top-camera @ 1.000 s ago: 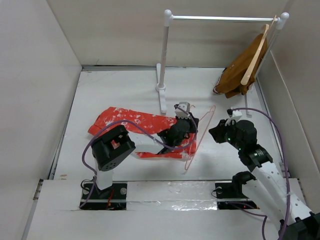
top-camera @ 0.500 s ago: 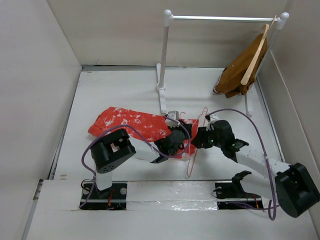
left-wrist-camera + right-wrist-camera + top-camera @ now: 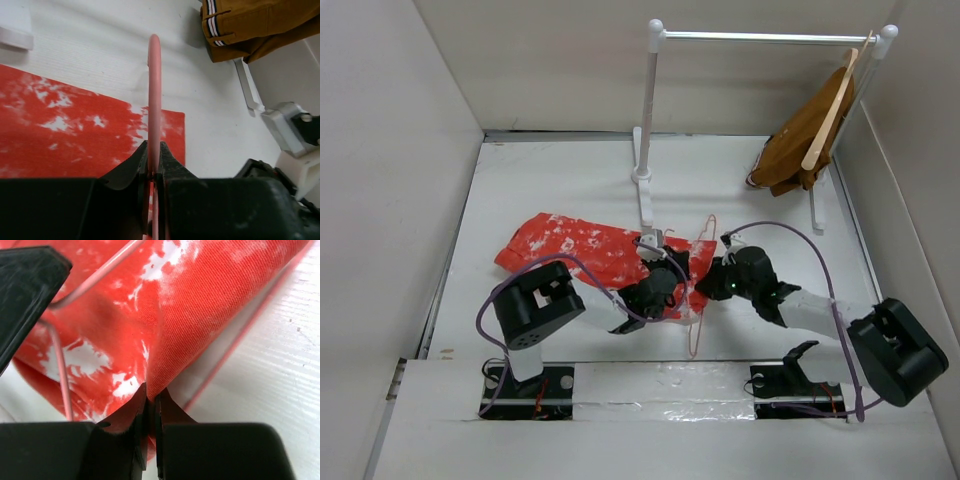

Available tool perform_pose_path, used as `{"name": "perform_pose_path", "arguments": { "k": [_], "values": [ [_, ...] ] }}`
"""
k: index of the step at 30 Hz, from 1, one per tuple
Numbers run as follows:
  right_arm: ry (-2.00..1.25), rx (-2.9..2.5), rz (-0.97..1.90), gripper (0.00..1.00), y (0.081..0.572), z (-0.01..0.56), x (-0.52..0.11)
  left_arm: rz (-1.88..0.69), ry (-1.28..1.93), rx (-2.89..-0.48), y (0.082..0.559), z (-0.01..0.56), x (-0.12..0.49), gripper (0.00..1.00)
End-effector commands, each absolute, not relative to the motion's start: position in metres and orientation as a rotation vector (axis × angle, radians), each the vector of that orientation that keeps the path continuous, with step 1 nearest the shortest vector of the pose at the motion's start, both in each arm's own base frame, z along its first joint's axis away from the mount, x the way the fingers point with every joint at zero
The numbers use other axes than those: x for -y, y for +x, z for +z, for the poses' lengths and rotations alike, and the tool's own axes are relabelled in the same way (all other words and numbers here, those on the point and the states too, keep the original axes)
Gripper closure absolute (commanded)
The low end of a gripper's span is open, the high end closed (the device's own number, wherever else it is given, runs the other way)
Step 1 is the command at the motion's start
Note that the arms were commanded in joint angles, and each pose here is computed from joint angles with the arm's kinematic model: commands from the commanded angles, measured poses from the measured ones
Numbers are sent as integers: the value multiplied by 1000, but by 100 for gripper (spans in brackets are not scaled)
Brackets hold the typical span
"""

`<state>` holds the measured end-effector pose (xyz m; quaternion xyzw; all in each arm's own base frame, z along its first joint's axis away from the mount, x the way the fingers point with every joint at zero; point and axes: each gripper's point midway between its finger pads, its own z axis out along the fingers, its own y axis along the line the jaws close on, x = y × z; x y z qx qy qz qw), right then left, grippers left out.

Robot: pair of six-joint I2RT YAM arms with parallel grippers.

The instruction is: Place the trousers on the hanger

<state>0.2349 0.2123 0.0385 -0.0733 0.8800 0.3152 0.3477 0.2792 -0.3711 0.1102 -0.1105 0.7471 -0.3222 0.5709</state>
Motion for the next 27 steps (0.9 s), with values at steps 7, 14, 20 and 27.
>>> {"name": "perform_pose_path", "arguments": {
  "k": [7, 14, 20, 27],
  "values": [
    [-173, -2105, 711, 100, 247, 101, -180, -548, -290, -1685, 286, 120, 290, 100],
    [-99, -2075, 597, 100, 257, 115, -135, -428, -300, -1708, 277, 106, 249, 100],
    [-4, -2078, 549, 100, 266, 113, -102, -398, -283, -1691, 274, 119, 231, 100],
    [33, -2074, 566, 100, 277, 111, -90, -395, -230, -1649, 281, 146, 243, 100]
  ]
}}
